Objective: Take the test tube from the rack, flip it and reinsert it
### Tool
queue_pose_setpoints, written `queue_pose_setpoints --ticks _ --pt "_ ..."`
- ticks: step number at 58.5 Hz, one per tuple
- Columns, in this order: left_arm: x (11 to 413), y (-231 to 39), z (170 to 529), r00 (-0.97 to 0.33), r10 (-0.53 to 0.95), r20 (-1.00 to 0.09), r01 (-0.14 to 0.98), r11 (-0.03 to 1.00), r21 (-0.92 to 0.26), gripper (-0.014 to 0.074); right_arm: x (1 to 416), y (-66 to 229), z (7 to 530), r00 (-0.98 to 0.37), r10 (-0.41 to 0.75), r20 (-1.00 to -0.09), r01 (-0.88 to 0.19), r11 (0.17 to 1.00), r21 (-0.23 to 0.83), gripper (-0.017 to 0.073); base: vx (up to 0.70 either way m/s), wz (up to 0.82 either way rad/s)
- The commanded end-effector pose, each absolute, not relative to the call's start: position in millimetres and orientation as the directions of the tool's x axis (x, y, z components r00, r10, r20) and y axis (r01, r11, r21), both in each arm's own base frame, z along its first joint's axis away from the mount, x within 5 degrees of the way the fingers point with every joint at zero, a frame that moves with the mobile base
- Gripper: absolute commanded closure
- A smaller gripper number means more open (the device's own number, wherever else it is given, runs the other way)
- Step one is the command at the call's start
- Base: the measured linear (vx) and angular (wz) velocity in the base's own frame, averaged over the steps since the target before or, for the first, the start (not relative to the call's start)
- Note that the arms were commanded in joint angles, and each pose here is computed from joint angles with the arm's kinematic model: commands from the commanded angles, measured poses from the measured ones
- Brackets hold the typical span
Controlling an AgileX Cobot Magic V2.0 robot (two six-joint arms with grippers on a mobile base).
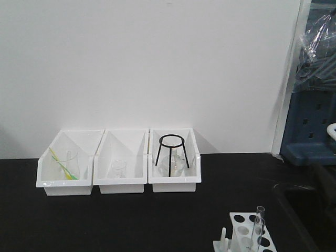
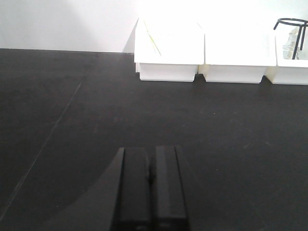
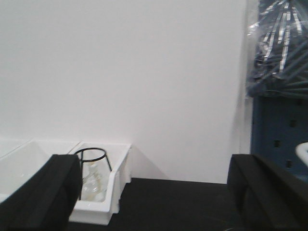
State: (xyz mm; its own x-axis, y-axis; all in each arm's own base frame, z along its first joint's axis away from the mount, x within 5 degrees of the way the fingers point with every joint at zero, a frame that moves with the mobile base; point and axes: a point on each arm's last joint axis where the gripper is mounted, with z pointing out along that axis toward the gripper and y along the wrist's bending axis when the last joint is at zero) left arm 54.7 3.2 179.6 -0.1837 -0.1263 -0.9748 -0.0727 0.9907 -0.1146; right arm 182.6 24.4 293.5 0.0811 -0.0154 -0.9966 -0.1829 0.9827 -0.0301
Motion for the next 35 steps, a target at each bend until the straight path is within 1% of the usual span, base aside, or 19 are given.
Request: queue_pose_setpoints --ticks 1,4,7,10,14,22,25,28,35 --pt "55 3 187 -0.092 -0.126 -0.988 -0.054 0.991 -0.122 0.06 178 40 277 0.186 -0.008 -0.983 -0.342 0.937 -0.072 -0.009 0.0 0.0" --pt "55 3 187 -0.092 -0.126 -0.988 -0.054 0.991 -0.122 0.06 177 45 258 0.167 0.023 -0.986 -0.407 0.912 -0.047 -0.0069 0.0 0.0" --pt "55 3 187 -0.092 -0.126 -0.988 -0.054 0.991 -0.122 0.06 179 48 241 0.125 0.034 -0.992 -0.44 0.898 -0.024 -0.0045 0.0 0.0" --pt "55 3 187 -0.092 -0.126 -0.988 -0.054 0.991 -0.122 0.06 183 49 227 0.075 0.046 -0.996 -0.452 0.892 0.007 -0.0022 0.0 0.0" --pt "55 3 187 -0.092 -0.126 -0.988 -0.054 0.991 -0.122 0.06 192 50 215 0.041 0.061 -0.997 -0.456 0.889 0.035 0.0004 0.0 0.0" --pt "55 3 187 -0.092 -0.126 -0.988 -0.054 0.991 -0.122 0.06 204 49 202 0.058 0.136 -0.989 -0.441 0.892 0.097 0.0021 0.0 0.0" --pt "55 3 187 -0.092 -0.126 -0.988 -0.054 0.991 -0.122 0.06 208 48 198 0.073 0.143 -0.987 -0.423 0.901 0.099 0.0021 0.0 0.0" --pt "55 3 187 -0.092 -0.126 -0.988 -0.054 0.991 -0.122 0.06 213 48 194 0.082 0.126 -0.989 -0.416 0.906 0.081 0.0022 0.0 0.0" --pt "55 3 187 -0.092 -0.126 -0.988 -0.054 0.991 -0.122 0.06 227 52 190 0.079 0.095 -0.992 -0.45 0.892 0.05 0.0023 0.0 0.0"
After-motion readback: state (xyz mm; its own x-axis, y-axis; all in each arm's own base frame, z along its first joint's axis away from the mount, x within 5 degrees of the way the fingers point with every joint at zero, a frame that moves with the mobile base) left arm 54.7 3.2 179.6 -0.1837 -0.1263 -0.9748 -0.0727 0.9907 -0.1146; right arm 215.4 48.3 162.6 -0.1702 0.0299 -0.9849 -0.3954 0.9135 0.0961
